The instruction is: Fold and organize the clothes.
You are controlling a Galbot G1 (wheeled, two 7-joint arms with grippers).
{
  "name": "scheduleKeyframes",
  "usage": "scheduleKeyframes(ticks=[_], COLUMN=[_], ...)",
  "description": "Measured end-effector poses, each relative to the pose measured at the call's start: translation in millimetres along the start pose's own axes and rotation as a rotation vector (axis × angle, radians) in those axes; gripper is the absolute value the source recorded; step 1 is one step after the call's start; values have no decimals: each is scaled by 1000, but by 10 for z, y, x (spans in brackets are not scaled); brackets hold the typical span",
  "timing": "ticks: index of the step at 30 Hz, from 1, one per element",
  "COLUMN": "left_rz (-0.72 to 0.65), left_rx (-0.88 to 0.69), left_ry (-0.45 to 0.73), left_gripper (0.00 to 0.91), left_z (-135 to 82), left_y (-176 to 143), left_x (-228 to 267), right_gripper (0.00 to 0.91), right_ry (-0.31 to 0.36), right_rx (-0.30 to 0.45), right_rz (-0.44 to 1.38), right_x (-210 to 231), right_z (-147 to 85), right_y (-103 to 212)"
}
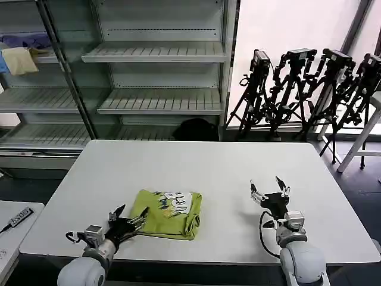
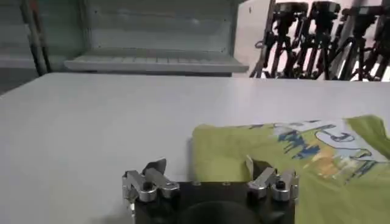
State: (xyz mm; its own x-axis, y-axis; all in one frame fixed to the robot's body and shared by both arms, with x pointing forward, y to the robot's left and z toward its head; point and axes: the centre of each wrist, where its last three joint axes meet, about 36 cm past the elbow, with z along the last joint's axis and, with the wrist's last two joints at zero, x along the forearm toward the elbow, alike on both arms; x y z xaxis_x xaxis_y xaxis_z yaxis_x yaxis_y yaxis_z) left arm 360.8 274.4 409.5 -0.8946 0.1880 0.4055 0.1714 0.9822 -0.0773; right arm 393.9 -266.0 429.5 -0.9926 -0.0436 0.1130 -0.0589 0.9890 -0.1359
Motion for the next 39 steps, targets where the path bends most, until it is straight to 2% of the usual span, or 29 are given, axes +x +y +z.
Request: scheduleKeyframes(ticks=[1, 2, 4, 28, 35, 39], left_rz=[0, 1, 1, 49, 23, -24], left_rx=[3, 7, 14, 128, 97, 35], left_ry=[3, 6, 10, 40, -7, -59], left_gripper=[353, 212, 30, 0, 0, 0], left_z=[8, 16, 24, 37, 71, 4], left_y=[-6, -9, -11, 36, 108, 270], left_x=[-4, -8, -15, -39, -3, 55], right_gripper=[907, 907, 907, 907, 907, 907], right_ry=[0, -1, -3, -13, -15, -13], right_rx=[1, 3, 3, 15, 18, 16], right_rz=[0, 0, 1, 15, 23, 26], right_x=[3, 5, 7, 16, 23, 16], right_z=[4, 6, 10, 0, -1, 22], right_y=[1, 0, 1, -9, -39, -57])
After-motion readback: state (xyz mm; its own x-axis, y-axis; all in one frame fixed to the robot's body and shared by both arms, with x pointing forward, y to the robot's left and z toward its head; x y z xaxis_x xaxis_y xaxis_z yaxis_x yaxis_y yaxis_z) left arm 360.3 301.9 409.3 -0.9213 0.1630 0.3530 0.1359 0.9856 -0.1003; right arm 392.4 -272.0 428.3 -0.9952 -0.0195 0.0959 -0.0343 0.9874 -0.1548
